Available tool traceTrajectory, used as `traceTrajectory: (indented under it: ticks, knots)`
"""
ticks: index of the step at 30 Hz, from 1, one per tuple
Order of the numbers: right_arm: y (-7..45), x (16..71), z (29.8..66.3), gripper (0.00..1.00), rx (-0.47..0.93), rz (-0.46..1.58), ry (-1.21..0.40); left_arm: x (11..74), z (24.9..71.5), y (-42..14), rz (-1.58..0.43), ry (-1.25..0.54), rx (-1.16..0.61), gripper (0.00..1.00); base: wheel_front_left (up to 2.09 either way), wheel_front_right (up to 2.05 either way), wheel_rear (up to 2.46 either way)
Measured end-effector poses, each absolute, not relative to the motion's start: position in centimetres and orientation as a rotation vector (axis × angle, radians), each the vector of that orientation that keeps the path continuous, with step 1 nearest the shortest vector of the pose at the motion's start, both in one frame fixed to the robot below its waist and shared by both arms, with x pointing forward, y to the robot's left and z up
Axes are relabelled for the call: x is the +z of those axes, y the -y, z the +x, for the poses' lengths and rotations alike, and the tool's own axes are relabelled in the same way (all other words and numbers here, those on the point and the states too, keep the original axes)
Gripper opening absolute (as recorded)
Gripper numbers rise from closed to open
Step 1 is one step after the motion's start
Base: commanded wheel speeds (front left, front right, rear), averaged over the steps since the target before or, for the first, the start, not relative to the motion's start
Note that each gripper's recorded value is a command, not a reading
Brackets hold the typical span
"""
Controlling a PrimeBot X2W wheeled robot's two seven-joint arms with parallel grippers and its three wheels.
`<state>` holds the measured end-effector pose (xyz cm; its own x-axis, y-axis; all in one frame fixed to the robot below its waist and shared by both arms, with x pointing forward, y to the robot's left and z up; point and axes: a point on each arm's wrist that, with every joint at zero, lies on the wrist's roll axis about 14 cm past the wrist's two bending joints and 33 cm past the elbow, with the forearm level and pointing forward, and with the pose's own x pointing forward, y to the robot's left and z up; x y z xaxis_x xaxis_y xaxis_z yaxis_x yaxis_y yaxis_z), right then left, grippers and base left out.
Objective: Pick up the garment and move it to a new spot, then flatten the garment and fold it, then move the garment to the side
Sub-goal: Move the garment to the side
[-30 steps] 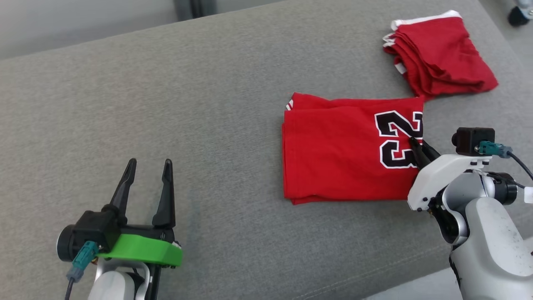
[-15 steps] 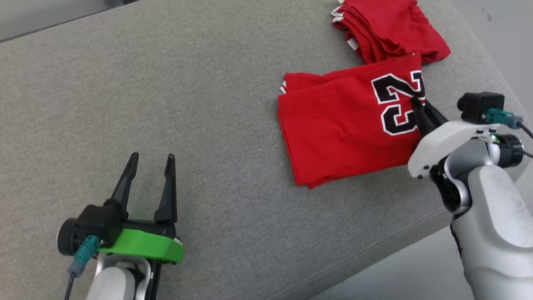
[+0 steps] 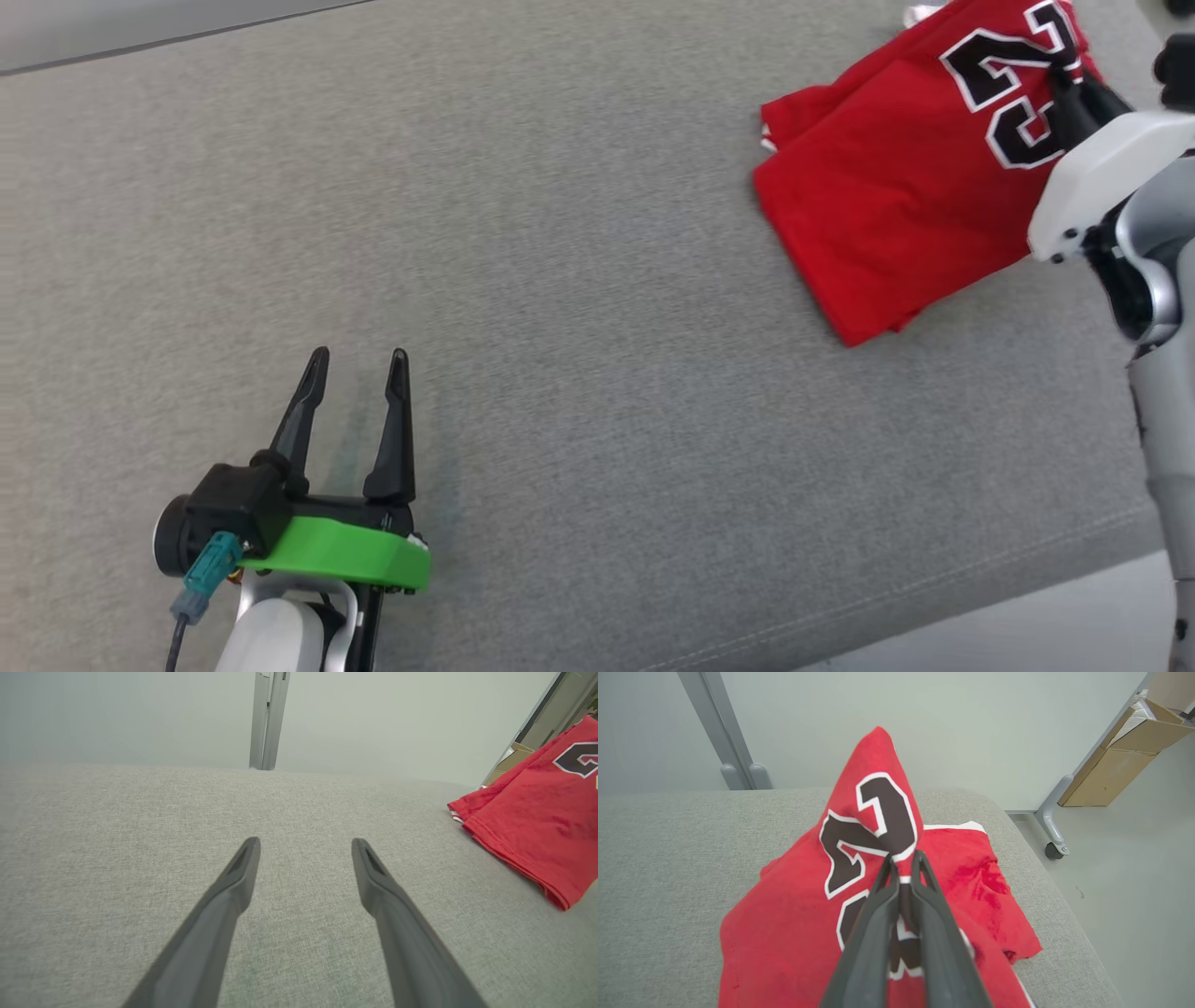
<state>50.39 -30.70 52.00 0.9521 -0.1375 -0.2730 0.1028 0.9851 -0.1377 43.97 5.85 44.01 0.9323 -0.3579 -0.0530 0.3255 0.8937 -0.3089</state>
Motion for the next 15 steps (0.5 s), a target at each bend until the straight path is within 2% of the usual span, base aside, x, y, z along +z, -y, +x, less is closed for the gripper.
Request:
traceTrajectory:
  ticks: [15]
  knots:
    - [35.2,54.4,53.4,0.0,-0.18,-0.282,-0.355,44.3,42.5,-10.2,-0.278,-0.099,-0.234,1.0,0.0,0.0,0.0]
